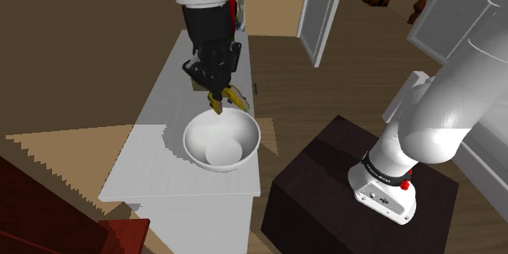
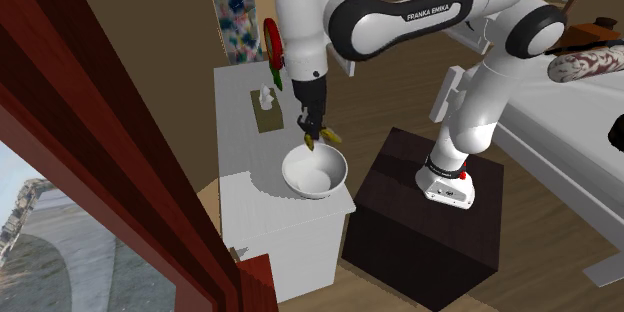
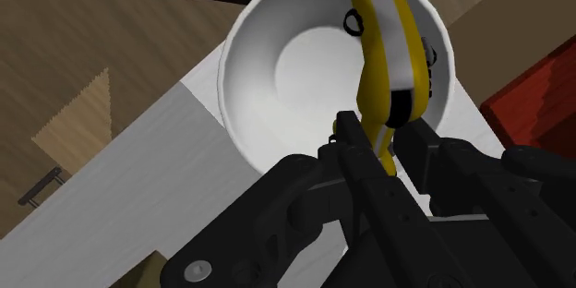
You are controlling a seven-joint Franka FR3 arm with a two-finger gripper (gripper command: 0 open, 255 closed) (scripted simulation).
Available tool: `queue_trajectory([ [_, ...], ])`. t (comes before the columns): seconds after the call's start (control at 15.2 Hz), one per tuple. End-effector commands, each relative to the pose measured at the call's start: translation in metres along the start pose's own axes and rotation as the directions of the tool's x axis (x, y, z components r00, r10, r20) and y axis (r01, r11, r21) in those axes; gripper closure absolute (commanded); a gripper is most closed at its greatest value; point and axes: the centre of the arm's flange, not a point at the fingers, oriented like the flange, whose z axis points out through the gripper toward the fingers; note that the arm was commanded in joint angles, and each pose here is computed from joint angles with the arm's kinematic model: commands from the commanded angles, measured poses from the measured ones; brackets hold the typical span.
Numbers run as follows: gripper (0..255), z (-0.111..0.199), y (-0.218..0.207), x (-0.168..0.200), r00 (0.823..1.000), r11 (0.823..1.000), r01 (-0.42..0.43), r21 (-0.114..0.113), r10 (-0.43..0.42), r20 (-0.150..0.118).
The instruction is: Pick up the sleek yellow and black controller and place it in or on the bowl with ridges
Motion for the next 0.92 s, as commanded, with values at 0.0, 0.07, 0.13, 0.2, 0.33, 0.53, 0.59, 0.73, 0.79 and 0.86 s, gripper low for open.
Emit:
queue_trajectory([
  [0.0,255,0.007,-0.001,-0.004,1.0,1.0,-0.001,0.0,0.001,0.001],
  [0.07,255,0.012,-0.001,-0.003,1.0,1.0,-0.001,0.0,0.001,0.001],
  [0.13,255,0.017,-0.001,-0.003,1.0,1.0,-0.001,0.0,0.001,0.001],
  [0.2,255,0.022,0.0,-0.002,1.0,1.0,-0.001,0.0,0.001,0.001],
  [0.33,255,0.033,0.0,0.0,1.0,1.0,-0.001,0.0,0.001,0.001],
  [0.53,255,0.049,0.0,0.002,1.0,1.0,-0.001,0.0,0.001,0.001],
  [0.59,255,0.054,0.001,0.003,1.0,1.0,-0.001,0.0,0.001,0.001],
  [0.73,255,0.064,0.001,0.004,1.0,1.0,-0.001,0.0,0.001,0.001],
  [0.79,255,0.069,0.001,0.005,1.0,1.0,-0.001,0.0,0.001,0.001],
  [0.86,255,0.075,0.001,0.005,1.0,1.0,-0.001,0.0,0.001,0.001],
])
